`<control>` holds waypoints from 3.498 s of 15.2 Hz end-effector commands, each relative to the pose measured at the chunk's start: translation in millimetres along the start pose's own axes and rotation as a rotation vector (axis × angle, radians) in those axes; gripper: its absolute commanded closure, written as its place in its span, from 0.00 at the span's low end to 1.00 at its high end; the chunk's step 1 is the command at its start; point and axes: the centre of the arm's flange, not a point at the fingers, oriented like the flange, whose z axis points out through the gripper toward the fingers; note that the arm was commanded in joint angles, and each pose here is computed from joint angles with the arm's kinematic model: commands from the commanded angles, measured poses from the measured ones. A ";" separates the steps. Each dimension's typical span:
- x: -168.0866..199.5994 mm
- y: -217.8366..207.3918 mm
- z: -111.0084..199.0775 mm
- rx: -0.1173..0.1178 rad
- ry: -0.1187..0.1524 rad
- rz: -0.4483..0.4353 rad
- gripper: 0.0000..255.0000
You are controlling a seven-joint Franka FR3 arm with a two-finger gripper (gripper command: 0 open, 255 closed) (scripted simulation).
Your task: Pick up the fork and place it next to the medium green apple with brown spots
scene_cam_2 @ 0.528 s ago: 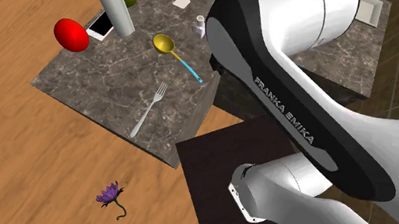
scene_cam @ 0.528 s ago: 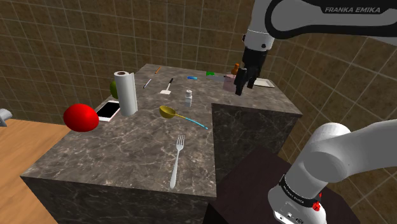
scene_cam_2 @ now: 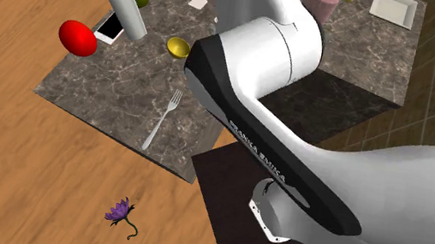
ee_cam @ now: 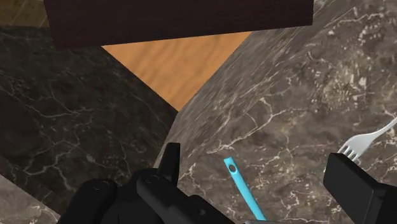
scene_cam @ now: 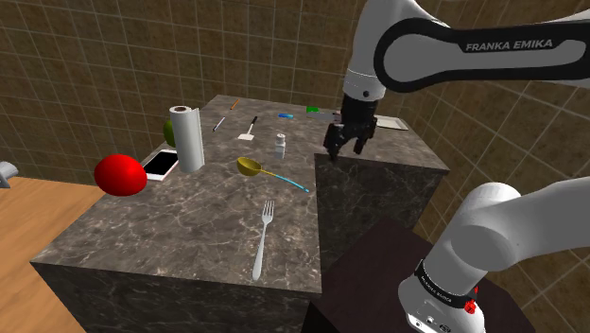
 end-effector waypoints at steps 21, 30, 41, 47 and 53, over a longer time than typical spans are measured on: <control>48.1 -192.1 155.8 0.023 0.031 0.679 0.00; 49.0 -192.3 180.0 0.023 0.031 0.679 0.00; 49.4 -192.1 180.2 0.023 0.031 0.679 1.00; 49.6 -191.6 158.9 0.023 0.031 0.679 1.00; 50.4 -190.4 127.2 0.023 0.031 0.679 1.00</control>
